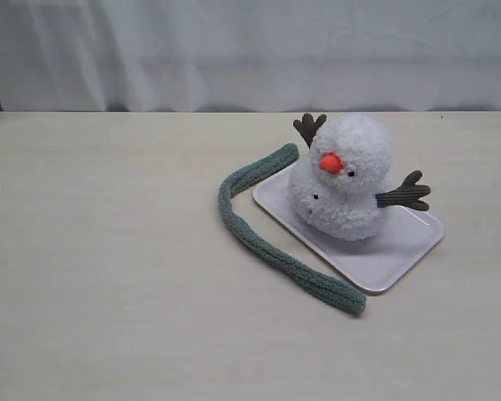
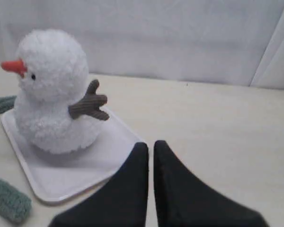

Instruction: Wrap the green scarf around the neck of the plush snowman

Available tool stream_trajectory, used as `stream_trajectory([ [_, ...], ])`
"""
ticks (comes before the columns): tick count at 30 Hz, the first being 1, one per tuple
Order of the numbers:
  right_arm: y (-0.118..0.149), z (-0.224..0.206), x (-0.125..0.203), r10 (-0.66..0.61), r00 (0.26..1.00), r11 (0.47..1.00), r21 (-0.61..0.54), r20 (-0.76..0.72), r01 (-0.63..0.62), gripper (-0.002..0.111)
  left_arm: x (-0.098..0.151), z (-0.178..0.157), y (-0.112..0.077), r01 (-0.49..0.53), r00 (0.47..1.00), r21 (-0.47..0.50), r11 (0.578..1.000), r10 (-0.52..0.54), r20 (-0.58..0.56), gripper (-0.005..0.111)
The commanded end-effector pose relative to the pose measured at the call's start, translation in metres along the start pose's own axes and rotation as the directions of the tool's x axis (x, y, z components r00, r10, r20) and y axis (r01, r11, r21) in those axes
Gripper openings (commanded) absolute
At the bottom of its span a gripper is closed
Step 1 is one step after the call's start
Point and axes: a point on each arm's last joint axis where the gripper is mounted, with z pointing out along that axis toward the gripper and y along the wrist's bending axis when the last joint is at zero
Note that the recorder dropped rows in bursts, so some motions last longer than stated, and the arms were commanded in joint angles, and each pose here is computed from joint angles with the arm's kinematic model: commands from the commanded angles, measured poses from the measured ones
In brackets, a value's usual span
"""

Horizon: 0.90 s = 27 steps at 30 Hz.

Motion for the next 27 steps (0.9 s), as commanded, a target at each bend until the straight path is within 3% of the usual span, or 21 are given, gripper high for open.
stream_trajectory([
  [1,-0.001,-0.001,-0.009,-0.020,0.994,1.000,0.011,0.109,0.019,0.004,-0.001,0.000,0.000,0.005,1.000,0.004,1.000,-0.005,0.013,0.000],
  [5,0.000,-0.003,-0.020,-0.007,0.973,1.000,0.009,0.233,0.005,0.004,-0.001,0.000,0.000,0.005,1.000,0.004,1.000,-0.005,0.013,0.000],
  [8,-0.002,-0.010,-0.041,0.108,0.883,0.994,-0.026,0.458,-0.109,0.004,-0.001,0.000,0.000,0.005,1.000,0.004,1.000,-0.005,0.013,0.000],
  [10,-0.005,-0.017,-0.052,0.239,0.785,0.969,-0.091,0.571,-0.229,0.004,-0.001,0.000,0.000,0.005,1.000,0.004,1.000,-0.005,0.013,0.000],
  [12,-0.008,-0.021,-0.057,0.345,0.702,0.935,-0.159,0.624,-0.318,0.004,-0.001,0.000,0.000,0.005,1.000,0.004,1.000,-0.005,0.013,0.000],
  [14,-0.008,-0.023,-0.062,0.420,0.667,0.903,-0.212,0.615,-0.373,0.004,-0.001,0.000,0.000,0.005,1.000,0.004,1.000,-0.005,0.013,0.000],
  [17,-0.009,-0.032,-0.083,0.426,0.669,0.902,-0.227,0.609,-0.367,0.005,-0.001,0.000,0.000,0.005,1.000,0.004,1.000,-0.005,0.013,0.000],
  [20,-0.011,-0.032,-0.106,0.492,0.710,0.870,-0.243,0.504,-0.430,0.014,-0.001,0.000,0.000,0.005,1.000,0.004,1.000,-0.005,0.013,0.000],
  [23,-0.012,-0.030,-0.132,0.431,0.794,0.902,-0.201,0.429,-0.382,0.033,-0.001,0.000,0.000,0.005,1.000,0.004,1.000,-0.005,0.013,0.000],
  [27,-0.015,-0.023,-0.168,0.354,0.883,0.935,-0.145,0.310,-0.324,0.069,-0.001,0.000,0.000,0.005,1.000,0.004,1.000,-0.005,0.013,0.000],
])
